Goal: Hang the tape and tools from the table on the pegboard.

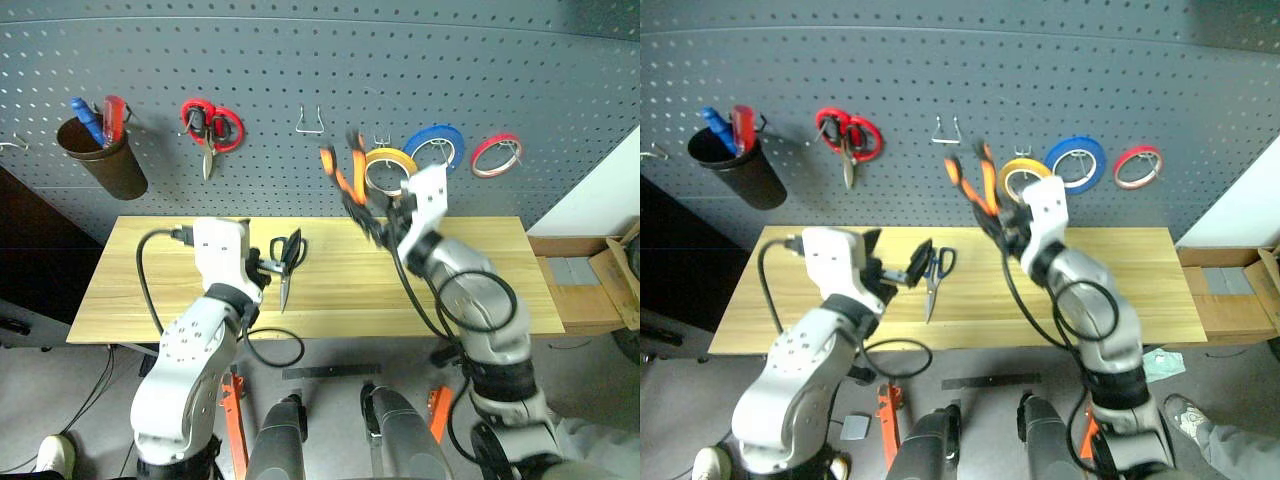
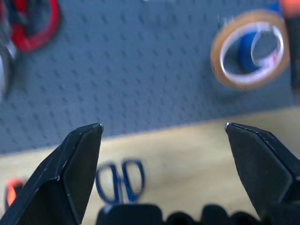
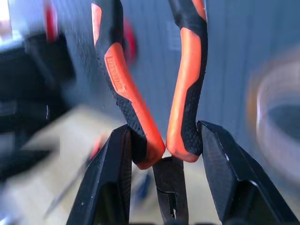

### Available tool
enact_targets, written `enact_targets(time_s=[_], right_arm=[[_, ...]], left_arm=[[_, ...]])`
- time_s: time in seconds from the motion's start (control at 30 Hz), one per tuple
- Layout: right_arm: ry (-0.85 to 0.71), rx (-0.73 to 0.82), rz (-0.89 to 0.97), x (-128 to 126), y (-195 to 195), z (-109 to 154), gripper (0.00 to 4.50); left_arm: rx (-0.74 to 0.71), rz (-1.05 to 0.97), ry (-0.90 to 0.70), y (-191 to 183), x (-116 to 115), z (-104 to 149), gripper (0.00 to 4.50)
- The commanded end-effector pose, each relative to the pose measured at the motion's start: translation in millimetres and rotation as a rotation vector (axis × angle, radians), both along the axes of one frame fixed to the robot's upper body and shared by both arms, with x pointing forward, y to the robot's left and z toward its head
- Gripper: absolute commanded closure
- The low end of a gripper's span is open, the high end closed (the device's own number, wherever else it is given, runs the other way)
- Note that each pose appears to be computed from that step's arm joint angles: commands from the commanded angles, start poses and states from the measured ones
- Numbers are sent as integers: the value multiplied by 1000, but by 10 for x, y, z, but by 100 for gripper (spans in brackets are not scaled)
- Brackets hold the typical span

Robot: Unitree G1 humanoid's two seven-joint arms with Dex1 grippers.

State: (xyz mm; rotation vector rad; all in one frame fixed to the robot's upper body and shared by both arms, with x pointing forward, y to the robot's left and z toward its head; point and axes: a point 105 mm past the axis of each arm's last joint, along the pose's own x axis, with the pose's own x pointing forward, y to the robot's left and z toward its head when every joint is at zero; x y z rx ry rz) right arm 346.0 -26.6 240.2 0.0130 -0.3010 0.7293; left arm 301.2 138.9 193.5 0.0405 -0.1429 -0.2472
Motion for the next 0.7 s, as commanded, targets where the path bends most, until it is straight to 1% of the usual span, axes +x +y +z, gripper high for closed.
enact_targets(time_s=[0.03,0.13,0.2,0.27,0.33,0.4,0.53,0.7], right_arm=[[-225,74,-17,93,156,488,276],[-298,110,-39,268,291,731,276],[-322,120,-51,366,352,815,276],[-339,124,-61,428,367,847,276],[-371,131,-98,521,377,896,276],[-401,136,-114,554,383,932,276],[-401,139,-135,657,459,977,276],[-398,111,-160,767,417,958,276]], left_arm=[[3,20,-79,34,93,193,0],[-6,49,-95,87,203,267,0],[-9,58,-102,106,257,297,0],[-7,59,-103,103,286,310,0],[-23,65,-92,104,376,274,0],[-21,61,-87,74,415,250,0],[-30,13,-77,-85,523,218,0],[-40,-8,-64,-156,501,180,0]])
